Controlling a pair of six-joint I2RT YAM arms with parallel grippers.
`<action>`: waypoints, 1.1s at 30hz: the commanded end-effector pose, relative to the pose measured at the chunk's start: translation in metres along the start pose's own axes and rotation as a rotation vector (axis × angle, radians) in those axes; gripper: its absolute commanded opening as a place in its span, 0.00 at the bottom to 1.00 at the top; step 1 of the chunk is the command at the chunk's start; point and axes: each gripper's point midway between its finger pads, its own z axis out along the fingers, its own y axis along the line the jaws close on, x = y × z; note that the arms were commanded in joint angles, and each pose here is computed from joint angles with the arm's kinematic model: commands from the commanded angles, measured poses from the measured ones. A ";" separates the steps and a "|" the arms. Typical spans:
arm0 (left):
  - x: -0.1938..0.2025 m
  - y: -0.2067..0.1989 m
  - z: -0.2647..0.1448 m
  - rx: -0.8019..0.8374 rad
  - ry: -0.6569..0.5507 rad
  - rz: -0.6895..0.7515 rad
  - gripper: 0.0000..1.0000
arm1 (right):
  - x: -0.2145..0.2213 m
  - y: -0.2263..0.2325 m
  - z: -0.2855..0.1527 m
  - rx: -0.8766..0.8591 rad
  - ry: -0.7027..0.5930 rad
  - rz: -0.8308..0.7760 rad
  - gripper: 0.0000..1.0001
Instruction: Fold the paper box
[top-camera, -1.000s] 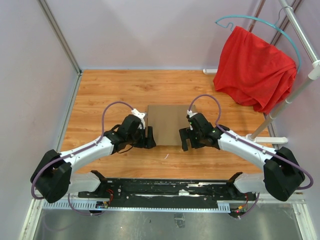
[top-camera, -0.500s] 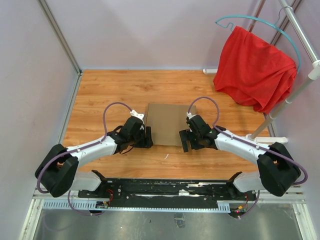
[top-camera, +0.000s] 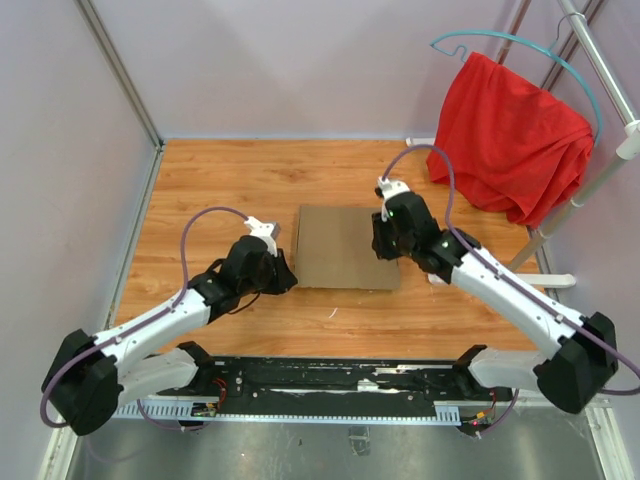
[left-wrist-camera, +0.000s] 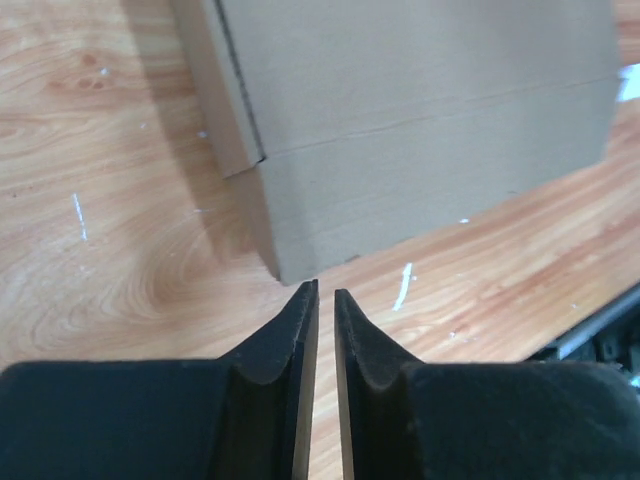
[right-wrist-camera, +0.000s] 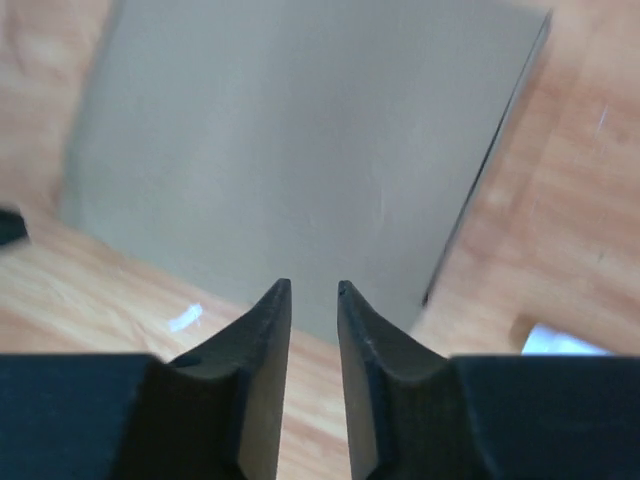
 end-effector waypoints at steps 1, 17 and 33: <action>-0.019 -0.030 -0.019 0.135 -0.067 -0.015 0.14 | -0.066 -0.006 0.022 0.021 -0.054 -0.023 0.20; -0.001 -0.027 0.015 0.148 0.009 0.041 0.12 | -0.139 -0.004 0.211 -0.097 0.077 -0.008 0.10; 0.011 0.006 0.056 -0.005 0.030 0.040 0.11 | -0.072 -0.004 0.229 -0.168 0.262 0.007 0.11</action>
